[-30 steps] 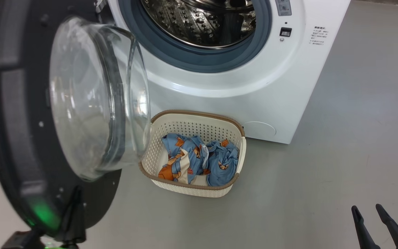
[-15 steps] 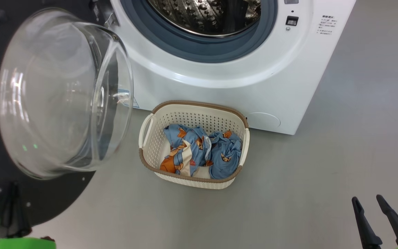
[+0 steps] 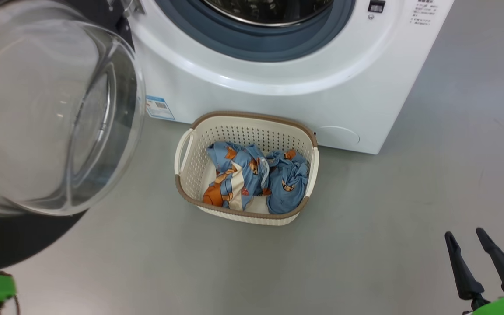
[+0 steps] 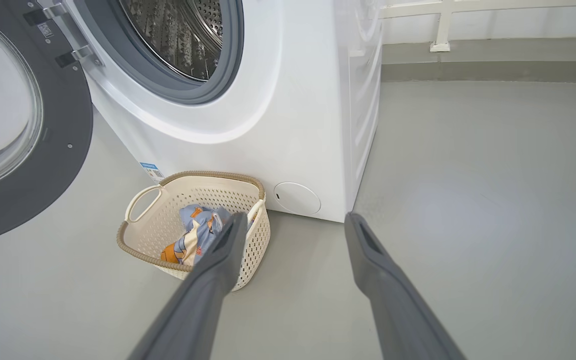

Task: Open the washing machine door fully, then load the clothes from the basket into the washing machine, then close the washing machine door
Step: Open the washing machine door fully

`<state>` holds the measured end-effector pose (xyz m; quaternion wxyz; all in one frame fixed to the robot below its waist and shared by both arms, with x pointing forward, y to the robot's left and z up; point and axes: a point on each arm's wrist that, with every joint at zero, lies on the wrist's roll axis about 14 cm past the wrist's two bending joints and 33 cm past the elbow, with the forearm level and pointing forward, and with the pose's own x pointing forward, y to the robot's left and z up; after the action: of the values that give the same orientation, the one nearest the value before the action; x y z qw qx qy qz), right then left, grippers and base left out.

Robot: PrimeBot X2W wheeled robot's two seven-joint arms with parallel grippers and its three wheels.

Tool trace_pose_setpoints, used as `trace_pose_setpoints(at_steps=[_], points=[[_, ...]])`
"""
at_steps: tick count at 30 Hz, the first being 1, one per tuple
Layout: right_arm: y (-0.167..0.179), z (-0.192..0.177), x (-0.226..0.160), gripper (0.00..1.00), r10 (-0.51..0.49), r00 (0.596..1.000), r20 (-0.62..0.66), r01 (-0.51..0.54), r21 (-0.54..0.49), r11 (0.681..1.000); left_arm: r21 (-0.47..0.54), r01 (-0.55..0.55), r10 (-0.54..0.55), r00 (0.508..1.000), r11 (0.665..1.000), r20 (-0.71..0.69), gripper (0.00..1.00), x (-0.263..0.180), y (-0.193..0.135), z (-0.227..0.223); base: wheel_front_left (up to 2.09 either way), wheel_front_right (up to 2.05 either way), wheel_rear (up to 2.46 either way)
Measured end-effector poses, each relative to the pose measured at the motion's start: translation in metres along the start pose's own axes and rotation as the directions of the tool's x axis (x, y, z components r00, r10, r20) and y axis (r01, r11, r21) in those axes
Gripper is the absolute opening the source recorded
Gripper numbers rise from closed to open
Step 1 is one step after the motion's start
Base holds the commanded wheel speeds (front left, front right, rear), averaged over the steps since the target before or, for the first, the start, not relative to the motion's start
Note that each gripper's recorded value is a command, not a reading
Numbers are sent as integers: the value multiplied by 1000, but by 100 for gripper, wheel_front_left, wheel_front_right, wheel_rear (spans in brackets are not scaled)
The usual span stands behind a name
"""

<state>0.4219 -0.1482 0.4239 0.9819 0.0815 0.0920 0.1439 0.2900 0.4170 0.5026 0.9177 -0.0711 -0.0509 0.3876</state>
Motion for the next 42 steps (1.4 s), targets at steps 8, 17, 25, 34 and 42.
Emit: trace_pose_setpoints(at_steps=[8,17,25,34,42], points=[[-3,-5,10,100,5,1000,-8,-4,8,1000,27,-58,58,998,998,10,0,25,19,4,0,0,0],[-8,-6,24,100,12,1000,-8,-12,-1,1000,65,-103,103,995,993,5,0,50,34,4,0,0,0],[-13,-13,34,100,19,1000,-22,-19,-8,1000,106,-136,137,991,985,-3,0,69,41,2,0,0,0],[-13,-13,41,100,31,999,-18,-31,-14,999,145,-135,139,990,980,-13,0,79,38,0,0,0,0],[-7,3,36,100,35,999,16,-35,-23,999,116,-98,96,995,988,19,0,59,20,6,0,0,0]])
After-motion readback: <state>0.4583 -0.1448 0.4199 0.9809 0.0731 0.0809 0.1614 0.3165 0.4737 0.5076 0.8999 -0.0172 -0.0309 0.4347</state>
